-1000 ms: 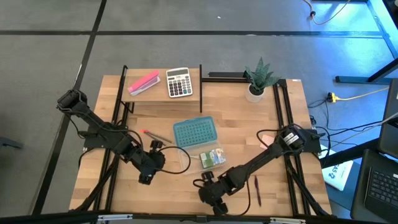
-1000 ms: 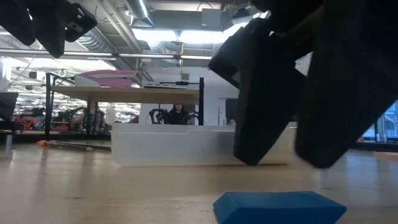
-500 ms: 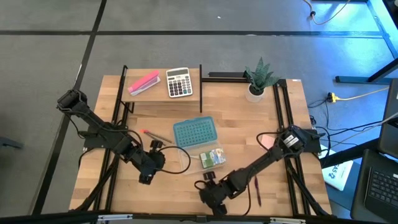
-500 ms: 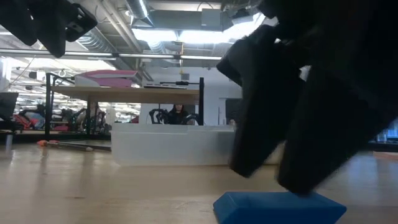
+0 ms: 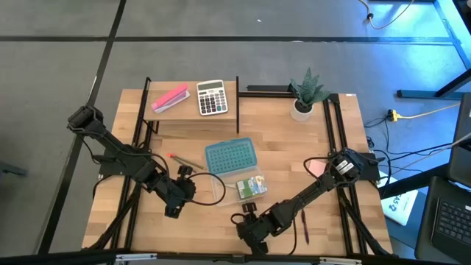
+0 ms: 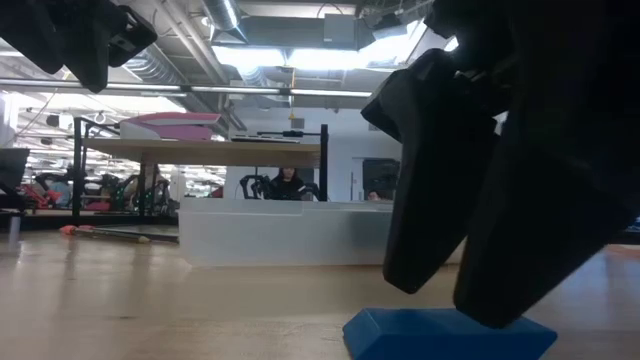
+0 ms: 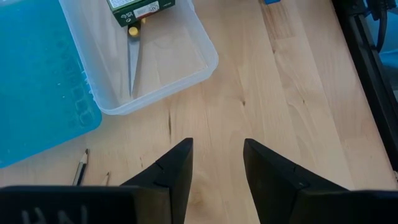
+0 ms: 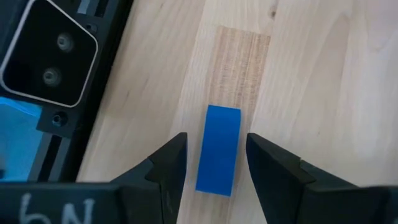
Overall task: Pack school essentials
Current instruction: Put the blue eraser into the blue supply box
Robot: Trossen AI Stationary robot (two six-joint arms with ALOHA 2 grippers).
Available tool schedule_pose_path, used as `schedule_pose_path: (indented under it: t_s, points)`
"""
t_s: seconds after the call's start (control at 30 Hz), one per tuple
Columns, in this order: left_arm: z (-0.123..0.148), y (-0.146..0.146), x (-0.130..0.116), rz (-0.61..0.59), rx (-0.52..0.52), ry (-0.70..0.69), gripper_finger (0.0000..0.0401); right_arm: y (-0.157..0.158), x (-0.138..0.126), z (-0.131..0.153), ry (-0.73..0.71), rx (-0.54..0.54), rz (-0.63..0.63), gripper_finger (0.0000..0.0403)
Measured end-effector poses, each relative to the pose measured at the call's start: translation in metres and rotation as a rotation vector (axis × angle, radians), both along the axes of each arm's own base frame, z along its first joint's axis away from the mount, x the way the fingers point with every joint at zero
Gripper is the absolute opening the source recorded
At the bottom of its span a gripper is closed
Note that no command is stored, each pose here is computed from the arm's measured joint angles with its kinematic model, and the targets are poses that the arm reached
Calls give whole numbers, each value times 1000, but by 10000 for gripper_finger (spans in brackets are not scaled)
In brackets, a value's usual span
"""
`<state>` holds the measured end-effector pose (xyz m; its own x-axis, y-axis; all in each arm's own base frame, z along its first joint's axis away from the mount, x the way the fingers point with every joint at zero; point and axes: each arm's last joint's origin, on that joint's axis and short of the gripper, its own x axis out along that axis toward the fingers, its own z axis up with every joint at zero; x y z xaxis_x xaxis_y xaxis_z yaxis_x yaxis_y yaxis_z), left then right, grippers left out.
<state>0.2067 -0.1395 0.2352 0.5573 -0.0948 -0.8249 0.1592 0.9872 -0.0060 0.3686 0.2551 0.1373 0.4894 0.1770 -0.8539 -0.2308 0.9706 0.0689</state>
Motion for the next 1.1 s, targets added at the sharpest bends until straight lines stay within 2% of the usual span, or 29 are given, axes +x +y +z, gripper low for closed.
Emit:
schedule_pose_path:
  t_s: [0.67, 0.97, 1.1]
  points:
    - [0, 0, 0, 1, -1, -2, 135, 1, 1, -9, 21, 1, 7, 164]
    - [0, 0, 0, 1, -1, -2, 135, 0, 1, -10, 25, -3, 2, 114]
    - [0, 0, 0, 1, -1, -2, 135, 0, 1, -10, 28, 12, -48, 89]
